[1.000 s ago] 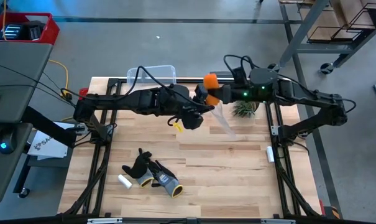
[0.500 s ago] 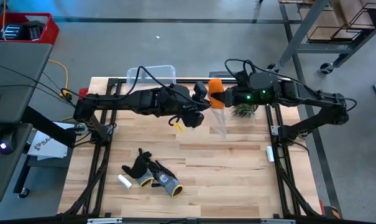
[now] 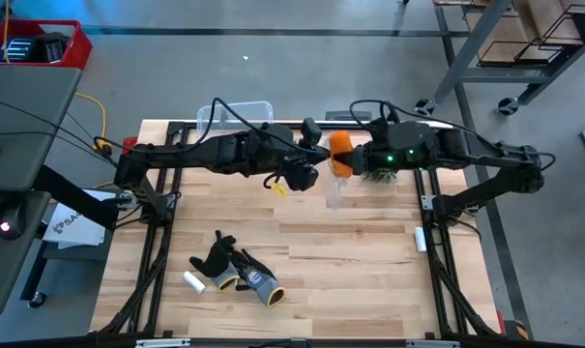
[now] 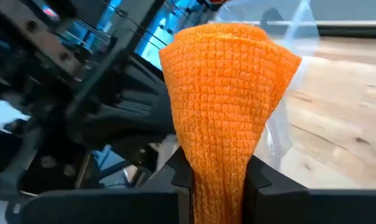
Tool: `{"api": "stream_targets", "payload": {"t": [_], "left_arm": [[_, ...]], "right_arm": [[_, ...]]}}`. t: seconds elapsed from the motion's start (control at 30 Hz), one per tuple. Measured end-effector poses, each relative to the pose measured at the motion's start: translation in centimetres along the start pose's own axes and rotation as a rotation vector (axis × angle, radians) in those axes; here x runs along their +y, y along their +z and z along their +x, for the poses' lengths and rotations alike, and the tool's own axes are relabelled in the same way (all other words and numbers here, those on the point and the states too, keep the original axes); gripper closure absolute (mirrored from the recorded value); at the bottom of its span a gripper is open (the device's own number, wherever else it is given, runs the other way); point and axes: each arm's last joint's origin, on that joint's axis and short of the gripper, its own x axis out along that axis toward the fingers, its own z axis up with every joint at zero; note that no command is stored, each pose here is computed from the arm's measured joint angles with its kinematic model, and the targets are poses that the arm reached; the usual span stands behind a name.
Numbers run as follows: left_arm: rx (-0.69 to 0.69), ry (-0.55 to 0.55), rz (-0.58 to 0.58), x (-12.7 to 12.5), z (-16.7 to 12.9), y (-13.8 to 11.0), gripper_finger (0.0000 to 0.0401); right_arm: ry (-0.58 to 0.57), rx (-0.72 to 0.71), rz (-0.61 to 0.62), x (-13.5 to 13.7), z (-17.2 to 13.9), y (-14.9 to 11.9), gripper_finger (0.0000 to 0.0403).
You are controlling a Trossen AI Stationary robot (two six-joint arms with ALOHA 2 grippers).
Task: Roll bandage
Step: Put the rolled orange bandage into the transparent zip bag
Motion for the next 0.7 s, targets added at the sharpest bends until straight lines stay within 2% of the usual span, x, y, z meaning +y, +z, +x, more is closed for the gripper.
{"api": "stream_targets", "payload": {"t": [0.1, 0.17, 0.3, 0.43, 0.6, 0.7], "left_arm": [[-0.006, 0.000, -0.006, 0.1, -0.2, 0.0, 0.0401], [-0.034, 0.041, -0.022, 1.0, -1.0, 0.0, 0.0401], [-0.058, 0.040, -0.023, 1.5, -1.7, -0.2, 0.0401], [-0.105, 0.015, -0.072, 1.4, -1.6, -0.2, 0.0401], [-0.097, -0.048, -0.068, 0.1, -0.2, 0.0, 0.0401], [-0.143, -0.060, -0.064, 0.0, 0.1, 0.1, 0.0401]], "right_arm": [[-0.040, 0.031, -0.007, -0.4, 0.1, -0.3, 0.0361], [-0.072, 0.083, -0.010, -0.8, 0.3, -0.7, 0.0361], [-0.064, 0.123, -0.014, -0.8, 0.7, -1.0, 0.0362], [0.013, 0.101, -0.016, 0.0, 1.0, -0.7, 0.0362], [0.061, 0.143, -0.025, 0.1, 0.8, -0.7, 0.0362], [0.100, 0.165, -0.055, 0.4, 1.2, -0.8, 0.0362]]}}
